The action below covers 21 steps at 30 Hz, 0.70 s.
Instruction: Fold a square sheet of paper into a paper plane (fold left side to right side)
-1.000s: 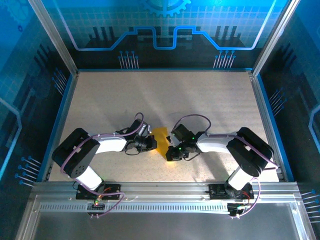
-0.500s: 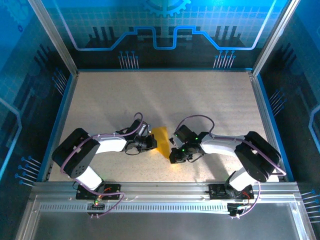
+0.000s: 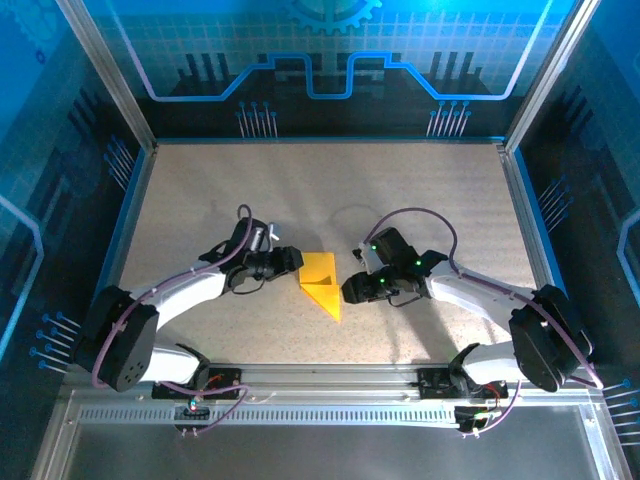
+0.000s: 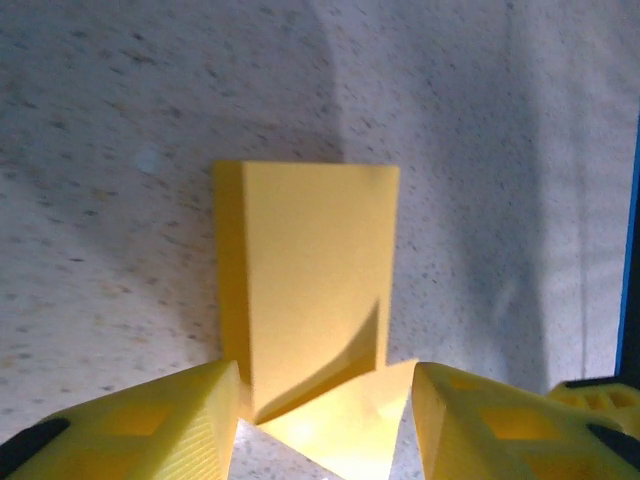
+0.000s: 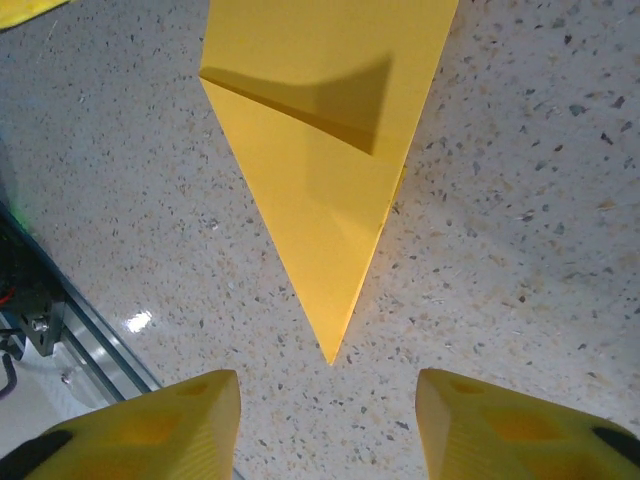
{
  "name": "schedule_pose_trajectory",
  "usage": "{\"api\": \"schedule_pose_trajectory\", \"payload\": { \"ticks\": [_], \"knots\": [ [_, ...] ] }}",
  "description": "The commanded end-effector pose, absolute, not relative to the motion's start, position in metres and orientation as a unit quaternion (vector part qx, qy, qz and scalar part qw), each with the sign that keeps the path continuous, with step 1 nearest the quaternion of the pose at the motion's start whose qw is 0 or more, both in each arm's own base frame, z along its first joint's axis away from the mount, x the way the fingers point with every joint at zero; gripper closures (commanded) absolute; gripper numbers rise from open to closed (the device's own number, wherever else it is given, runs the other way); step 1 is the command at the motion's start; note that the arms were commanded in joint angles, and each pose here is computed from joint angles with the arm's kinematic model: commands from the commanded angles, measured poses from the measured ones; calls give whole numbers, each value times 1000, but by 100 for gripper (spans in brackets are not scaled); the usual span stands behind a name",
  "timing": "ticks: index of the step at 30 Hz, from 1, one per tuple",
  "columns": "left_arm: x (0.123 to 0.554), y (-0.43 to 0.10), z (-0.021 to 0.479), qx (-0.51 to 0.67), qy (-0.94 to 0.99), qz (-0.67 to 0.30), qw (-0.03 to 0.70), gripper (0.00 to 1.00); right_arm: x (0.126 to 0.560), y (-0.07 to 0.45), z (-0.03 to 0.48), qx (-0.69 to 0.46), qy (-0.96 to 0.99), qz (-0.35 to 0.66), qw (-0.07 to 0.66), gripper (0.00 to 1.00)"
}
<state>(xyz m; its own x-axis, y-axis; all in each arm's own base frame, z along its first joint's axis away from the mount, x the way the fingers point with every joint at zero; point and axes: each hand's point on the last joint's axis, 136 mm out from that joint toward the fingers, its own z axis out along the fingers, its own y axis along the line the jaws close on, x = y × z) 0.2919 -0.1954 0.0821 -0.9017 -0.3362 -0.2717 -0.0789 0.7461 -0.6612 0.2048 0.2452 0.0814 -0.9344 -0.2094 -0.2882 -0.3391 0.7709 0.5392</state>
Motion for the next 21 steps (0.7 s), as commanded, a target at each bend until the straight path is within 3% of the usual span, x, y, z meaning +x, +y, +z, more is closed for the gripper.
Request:
{"api": "schedule_pose_trajectory", "payload": {
  "ticks": [1, 11, 17, 21],
  "knots": [
    [282, -193, 71, -100, 923, -336, 159, 50, 217, 248, 90, -145, 931, 310, 130, 48],
    [299, -214, 56, -84, 920, -361, 127, 51, 217, 254, 85, -142, 931, 308, 135, 47],
    [304, -223, 53, -81, 915, -377, 118, 59, 211, 253, 80, -145, 933, 304, 127, 47],
    [308, -228, 53, -80, 910, -390, 116, 71, 208, 255, 78, -150, 936, 289, 132, 46]
  ]
}}
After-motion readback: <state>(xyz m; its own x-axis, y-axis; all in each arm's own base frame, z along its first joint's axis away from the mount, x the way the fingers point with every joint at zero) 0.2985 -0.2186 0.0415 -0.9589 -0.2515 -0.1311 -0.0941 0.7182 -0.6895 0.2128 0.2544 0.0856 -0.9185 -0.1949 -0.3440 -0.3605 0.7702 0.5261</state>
